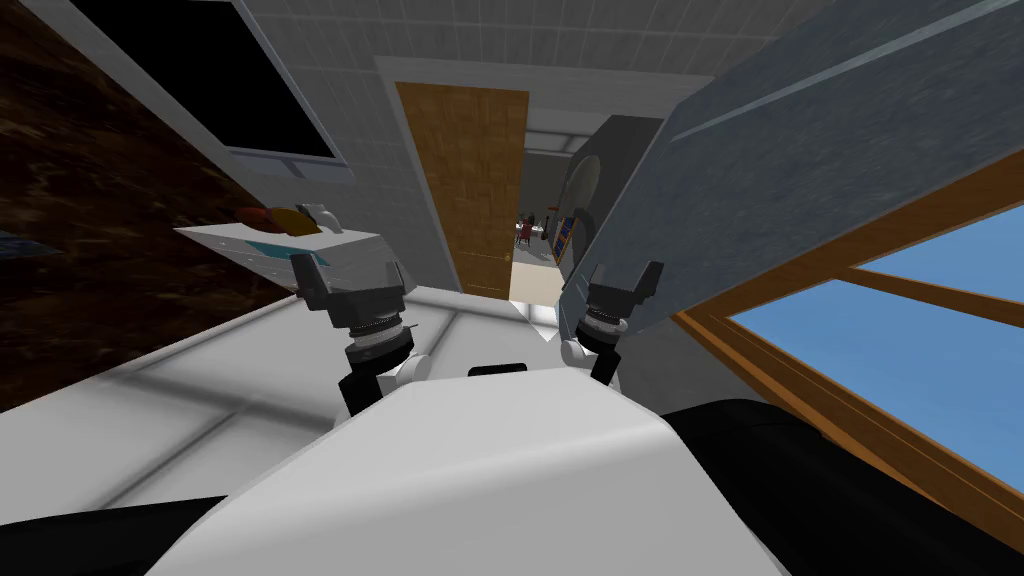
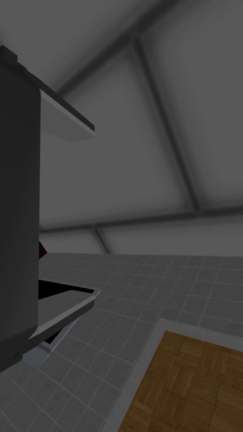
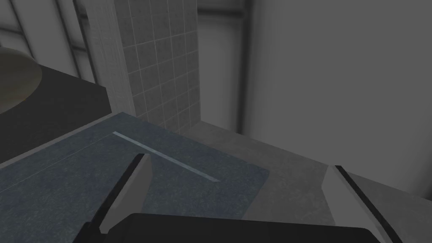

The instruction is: Pull the door open

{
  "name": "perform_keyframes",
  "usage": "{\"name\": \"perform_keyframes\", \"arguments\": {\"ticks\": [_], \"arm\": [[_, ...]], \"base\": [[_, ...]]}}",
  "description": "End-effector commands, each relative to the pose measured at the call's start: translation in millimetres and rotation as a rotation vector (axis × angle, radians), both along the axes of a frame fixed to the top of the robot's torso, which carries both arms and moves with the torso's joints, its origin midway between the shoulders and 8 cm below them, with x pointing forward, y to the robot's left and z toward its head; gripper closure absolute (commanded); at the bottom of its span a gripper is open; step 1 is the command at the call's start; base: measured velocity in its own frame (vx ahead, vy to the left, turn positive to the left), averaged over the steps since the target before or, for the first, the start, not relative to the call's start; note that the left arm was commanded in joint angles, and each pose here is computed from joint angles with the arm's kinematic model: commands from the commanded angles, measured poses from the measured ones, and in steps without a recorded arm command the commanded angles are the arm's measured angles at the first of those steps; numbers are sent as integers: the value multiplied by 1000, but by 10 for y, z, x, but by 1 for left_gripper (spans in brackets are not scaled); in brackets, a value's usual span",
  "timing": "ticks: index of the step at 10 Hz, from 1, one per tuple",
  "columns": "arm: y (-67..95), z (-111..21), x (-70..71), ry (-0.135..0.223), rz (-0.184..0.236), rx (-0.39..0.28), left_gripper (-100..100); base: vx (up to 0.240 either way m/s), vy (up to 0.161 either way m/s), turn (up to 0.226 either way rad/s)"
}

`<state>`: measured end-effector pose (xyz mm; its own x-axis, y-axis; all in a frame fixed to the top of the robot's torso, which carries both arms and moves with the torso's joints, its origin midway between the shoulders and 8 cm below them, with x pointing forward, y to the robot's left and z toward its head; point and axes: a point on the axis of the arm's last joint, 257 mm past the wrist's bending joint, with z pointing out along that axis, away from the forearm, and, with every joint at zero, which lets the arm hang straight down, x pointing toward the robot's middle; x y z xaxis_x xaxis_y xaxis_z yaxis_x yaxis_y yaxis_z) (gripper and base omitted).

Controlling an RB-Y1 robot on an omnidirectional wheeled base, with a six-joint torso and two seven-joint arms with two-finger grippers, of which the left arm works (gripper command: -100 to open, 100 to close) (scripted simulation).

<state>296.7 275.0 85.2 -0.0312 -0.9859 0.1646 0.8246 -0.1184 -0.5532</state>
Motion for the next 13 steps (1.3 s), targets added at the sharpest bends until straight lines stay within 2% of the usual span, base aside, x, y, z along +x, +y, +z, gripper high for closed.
{"name": "perform_keyframes", "arguments": {"ticks": [1,2,7,13], "arm": [[-1,-108,82,30,32,40,-100],[-1,-108,82,30,32,40,-100],[25,-430,302,113,126,153,-100],[78,-744,487,188,217,259,-100]], "base": [[63,-14,-78],[85,-35,-35],[107,-31,-47],[87,-26,-48]]}}
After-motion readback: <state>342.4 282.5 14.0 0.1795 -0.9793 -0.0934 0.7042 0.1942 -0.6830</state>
